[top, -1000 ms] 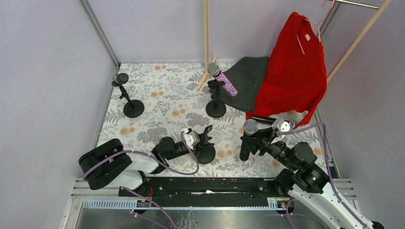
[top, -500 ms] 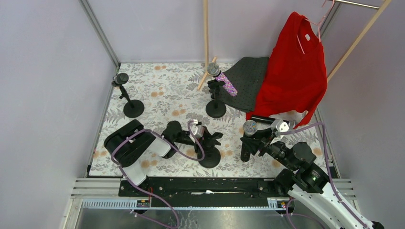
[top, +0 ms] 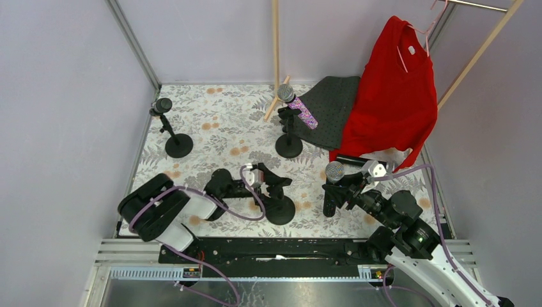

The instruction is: Attach the microphones to the stand

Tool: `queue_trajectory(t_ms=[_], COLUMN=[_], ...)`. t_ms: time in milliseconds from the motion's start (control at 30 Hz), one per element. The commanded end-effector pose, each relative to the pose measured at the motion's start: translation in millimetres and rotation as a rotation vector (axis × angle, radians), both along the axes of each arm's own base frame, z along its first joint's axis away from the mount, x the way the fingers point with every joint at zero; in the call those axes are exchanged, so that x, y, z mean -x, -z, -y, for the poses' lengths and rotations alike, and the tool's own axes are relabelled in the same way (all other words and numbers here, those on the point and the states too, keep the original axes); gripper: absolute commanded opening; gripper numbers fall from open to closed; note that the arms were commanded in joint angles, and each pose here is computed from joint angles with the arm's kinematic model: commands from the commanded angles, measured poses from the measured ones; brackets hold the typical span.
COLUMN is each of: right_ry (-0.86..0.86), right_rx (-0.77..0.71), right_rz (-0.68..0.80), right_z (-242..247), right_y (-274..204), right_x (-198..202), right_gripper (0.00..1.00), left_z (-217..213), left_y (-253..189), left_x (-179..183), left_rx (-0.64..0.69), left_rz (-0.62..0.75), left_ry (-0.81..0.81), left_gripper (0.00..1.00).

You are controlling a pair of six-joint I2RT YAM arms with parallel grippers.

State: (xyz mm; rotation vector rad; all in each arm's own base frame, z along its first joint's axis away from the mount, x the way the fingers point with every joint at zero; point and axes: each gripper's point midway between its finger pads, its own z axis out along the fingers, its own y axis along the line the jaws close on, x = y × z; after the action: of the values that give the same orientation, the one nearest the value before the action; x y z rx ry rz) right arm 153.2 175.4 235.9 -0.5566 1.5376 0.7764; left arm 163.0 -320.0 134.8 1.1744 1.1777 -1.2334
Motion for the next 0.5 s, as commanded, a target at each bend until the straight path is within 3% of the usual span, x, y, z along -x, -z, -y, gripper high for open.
queue_trajectory(t_ms=[0, 33, 67, 300, 467], right_ry=[0.015, 0.015, 0.014, 0.003, 0.01], right_rx=[-0.046, -0.045, -0.044, -0.031, -0.035], right_rz=[0.074, 0.075, 0.074, 0.083, 0.088], right_z=[1.6, 1.3, 1.0, -1.9, -2.7], right_y=[-28.7, -28.8, -28.7, -29.5, -31.4], right_x=[-2.8, -3.1, -3.2, -4.3, -7.0], right_gripper=[0.01, 0.01, 0.01, 0.0, 0.0], left_z=[-18.6, -22.0, -25.3, -39.7, -50.6], left_y=[-12.2, -15.4, -16.5, -23.6, -32.4], left_x=[-12.1, -8.9, -4.6, 23.0, 15.9], left_rx=[0.041, 0.056, 0.066, 0.109, 0.13], left_rz=[0.022, 0.018, 0.007, -0.039, -0.072], left_ry=[-0.17, -0.179, -0.184, -0.226, -0.354], left_gripper=[0.84, 0.96, 0.98, 0.99, 0.99])
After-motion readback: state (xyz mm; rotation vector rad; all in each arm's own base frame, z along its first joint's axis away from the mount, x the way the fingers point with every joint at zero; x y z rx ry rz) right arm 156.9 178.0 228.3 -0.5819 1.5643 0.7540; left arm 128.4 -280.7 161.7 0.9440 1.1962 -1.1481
